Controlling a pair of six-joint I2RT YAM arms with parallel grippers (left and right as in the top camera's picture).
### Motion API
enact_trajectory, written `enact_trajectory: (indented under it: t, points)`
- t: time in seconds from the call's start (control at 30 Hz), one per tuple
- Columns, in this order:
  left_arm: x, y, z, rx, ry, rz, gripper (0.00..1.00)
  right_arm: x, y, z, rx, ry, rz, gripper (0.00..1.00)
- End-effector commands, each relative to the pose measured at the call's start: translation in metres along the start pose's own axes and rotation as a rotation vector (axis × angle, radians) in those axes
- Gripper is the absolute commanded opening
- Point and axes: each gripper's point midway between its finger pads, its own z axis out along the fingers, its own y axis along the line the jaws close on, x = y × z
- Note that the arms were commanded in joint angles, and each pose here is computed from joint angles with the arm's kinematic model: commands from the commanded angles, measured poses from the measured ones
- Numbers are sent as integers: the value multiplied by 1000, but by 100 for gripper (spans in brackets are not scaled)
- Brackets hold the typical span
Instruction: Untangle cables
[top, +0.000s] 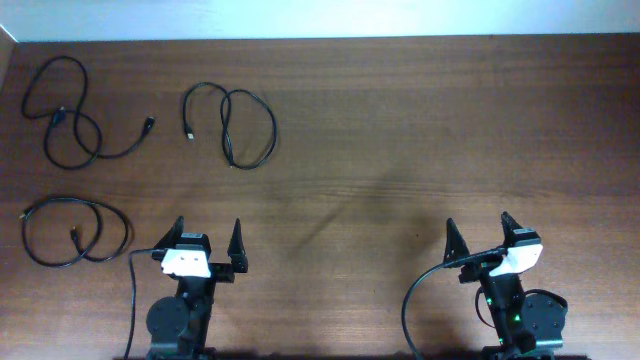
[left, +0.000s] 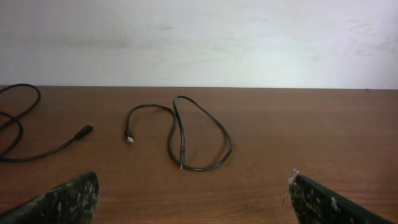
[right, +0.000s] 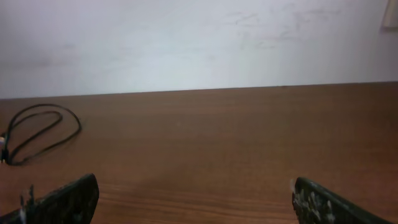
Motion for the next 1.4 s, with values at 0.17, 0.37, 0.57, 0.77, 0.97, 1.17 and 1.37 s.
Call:
enact_trajectory:
  t: [0.17,0.37,0.57,0.77,0.97,1.17,1.37]
  points:
    - [1,0,0,-2,2,-9,99,3,1,0,-11,3,-130,99]
    - [1,0,0,-2,2,-9,99,3,0,0,-5,2,-130,98]
    - [1,0,0,-2,2,-9,99,3,0,0,-4,2,-130,99]
    - [1,0,0,-2,2,-9,99,3,0,0,-4,2,-130,98]
    - [1,0,0,-2,2,-9,99,3,0,0,-4,2,-130,99]
    - [1,0,0,-2,2,-9,99,3,0,0,-4,2,-130,99]
    - [1,0,0,-2,2,-9,99,3,0,0,-4,2,-130,99]
